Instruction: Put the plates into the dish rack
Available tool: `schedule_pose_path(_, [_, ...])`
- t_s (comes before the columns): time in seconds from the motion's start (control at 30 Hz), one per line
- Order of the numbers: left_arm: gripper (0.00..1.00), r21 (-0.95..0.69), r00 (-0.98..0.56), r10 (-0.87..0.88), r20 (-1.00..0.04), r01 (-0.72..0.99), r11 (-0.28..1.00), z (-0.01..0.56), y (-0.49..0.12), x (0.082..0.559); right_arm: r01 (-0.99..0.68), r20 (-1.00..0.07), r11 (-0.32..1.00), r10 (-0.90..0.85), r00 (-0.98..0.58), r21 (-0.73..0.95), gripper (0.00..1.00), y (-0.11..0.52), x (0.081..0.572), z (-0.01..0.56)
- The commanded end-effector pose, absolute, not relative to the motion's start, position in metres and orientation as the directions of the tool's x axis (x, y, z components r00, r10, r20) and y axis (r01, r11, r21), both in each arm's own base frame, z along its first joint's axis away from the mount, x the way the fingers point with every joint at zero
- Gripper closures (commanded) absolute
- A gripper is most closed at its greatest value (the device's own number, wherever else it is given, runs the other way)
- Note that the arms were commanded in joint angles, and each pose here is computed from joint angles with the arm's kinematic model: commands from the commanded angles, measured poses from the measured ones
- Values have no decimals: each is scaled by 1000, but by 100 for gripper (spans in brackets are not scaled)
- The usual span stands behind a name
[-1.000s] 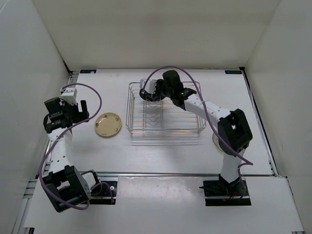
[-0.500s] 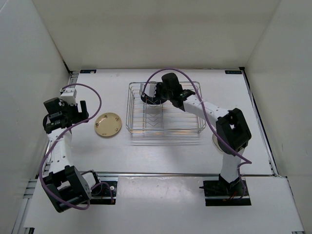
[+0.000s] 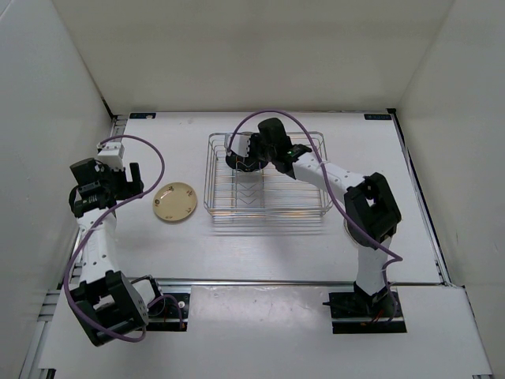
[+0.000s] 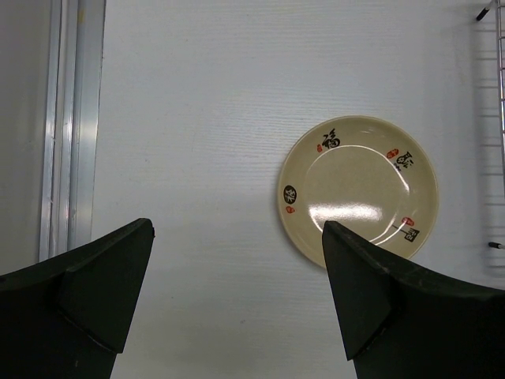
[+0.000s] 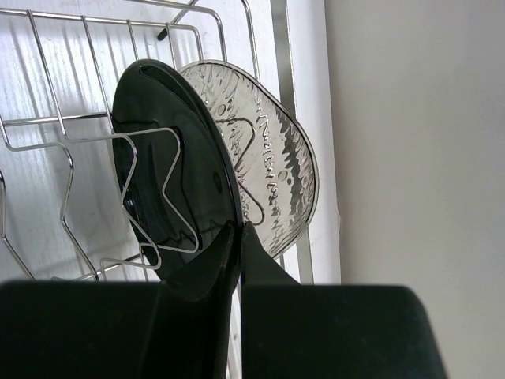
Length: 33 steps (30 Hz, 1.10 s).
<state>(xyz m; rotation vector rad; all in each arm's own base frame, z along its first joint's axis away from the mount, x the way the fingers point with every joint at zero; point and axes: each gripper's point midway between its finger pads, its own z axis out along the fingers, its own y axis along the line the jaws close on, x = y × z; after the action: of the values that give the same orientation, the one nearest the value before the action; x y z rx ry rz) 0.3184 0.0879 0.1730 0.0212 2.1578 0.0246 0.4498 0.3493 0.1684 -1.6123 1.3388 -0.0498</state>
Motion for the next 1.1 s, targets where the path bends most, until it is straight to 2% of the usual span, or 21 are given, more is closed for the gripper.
schedule_pose_path(0.0, [1,26,-516,32,-856,18,999,188,85,316,-736,-552,127,-748,369,-664,100,357,447,172])
schedule_pose_path(0.17, [1,28,-513,33,-858,18,999,189,83,312,-733,-553,153,-761,340,-662,100,353,451,168])
schedule_pose_path(0.27, [1,29,-511,34,-859,18,999,191,82,310,-714,-550,171,-763,341,-679,95,353,456,174])
schedule_pose_path(0.43, [1,22,-510,25,-860,13,1000,192,80,308,-691,-539,196,-778,321,-695,79,345,465,171])
schedule_pose_path(0.6, [1,21,-501,28,-865,20,1000,196,77,305,-658,-527,229,-796,298,-717,72,336,475,175])
schedule_pose_path(0.67, [1,20,-502,28,-864,21,1000,197,76,303,-656,-528,230,-795,299,-718,64,337,476,172])
schedule_pose_path(0.73, [1,25,-494,31,-869,20,999,200,76,302,-650,-524,240,-802,286,-721,63,331,480,172])
schedule_pose_path(0.77, [1,20,-502,28,-864,21,1000,198,75,300,-644,-527,244,-799,290,-725,60,332,481,174])
schedule_pose_path(0.8, [1,25,-494,31,-869,20,999,201,75,299,-641,-523,247,-803,284,-727,52,330,482,174])
schedule_pose_path(0.87, [1,25,-494,32,-869,20,999,201,75,299,-629,-529,256,-797,293,-734,51,330,483,182])
schedule_pose_path(1.03, [1,0,-493,28,-869,55,998,200,67,299,-588,-536,297,-795,285,-753,35,323,484,203])
schedule_pose_path(1.07, [1,-7,-505,22,-863,55,998,196,68,300,-575,-537,306,-794,285,-758,35,321,483,211])
